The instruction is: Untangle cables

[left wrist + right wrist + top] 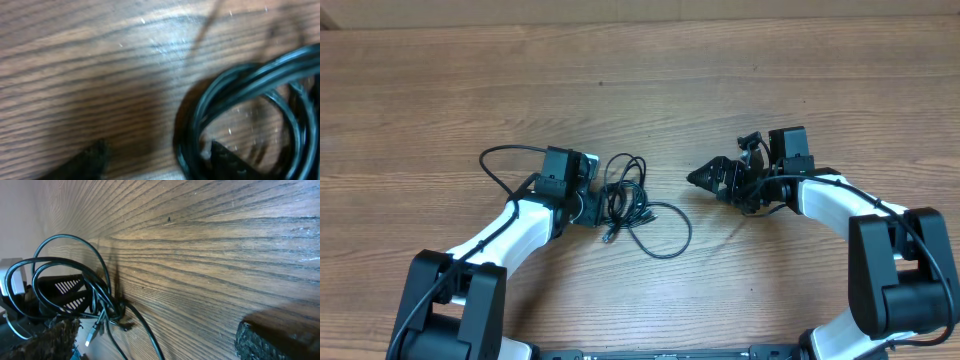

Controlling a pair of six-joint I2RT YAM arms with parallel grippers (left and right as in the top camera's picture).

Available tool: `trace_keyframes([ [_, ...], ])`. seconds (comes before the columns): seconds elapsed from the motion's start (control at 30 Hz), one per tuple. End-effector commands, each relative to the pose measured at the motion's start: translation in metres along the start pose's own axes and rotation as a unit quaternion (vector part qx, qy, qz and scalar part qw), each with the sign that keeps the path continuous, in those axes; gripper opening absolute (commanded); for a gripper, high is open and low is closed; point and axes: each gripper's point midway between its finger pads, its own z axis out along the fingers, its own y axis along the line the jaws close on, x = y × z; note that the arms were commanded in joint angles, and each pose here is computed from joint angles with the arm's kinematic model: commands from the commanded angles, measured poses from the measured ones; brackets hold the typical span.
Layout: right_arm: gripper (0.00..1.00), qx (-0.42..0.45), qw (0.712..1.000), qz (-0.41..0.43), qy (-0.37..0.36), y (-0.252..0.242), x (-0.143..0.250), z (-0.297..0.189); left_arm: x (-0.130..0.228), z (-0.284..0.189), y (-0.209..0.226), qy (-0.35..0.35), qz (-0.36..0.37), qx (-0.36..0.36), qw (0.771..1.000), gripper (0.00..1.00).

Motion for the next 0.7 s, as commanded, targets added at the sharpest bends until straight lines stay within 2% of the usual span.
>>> trace_keyframes([
  [0.0, 1.00, 0.006, 1.000, -0.001, 0.004, -0.004, 0.003, 0.003, 0.051, 0.020, -0.005, 0.077, -0.026, 0.015, 0.997, 0.47],
  [0.23, 1.00, 0.006, 1.000, -0.001, 0.004, -0.004, 0.003, 0.003, 0.048, 0.020, -0.005, 0.071, -0.025, 0.016, 0.997, 0.04],
  [0.47, 1.00, 0.006, 1.000, -0.001, 0.005, -0.004, 0.004, 0.003, 0.047, 0.020, -0.013, 0.070, -0.028, 0.040, 0.996, 0.04],
  [0.57, 1.00, -0.014, 1.000, -0.011, 0.012, 0.003, 0.006, 0.003, 0.041, 0.017, -0.030, 0.059, -0.029, 0.090, 0.994, 0.04],
  [0.67, 1.00, -0.103, 0.991, -0.076, 0.035, 0.034, 0.014, -0.001, 0.029, 0.009, -0.057, 0.038, -0.026, 0.169, 0.984, 0.04],
])
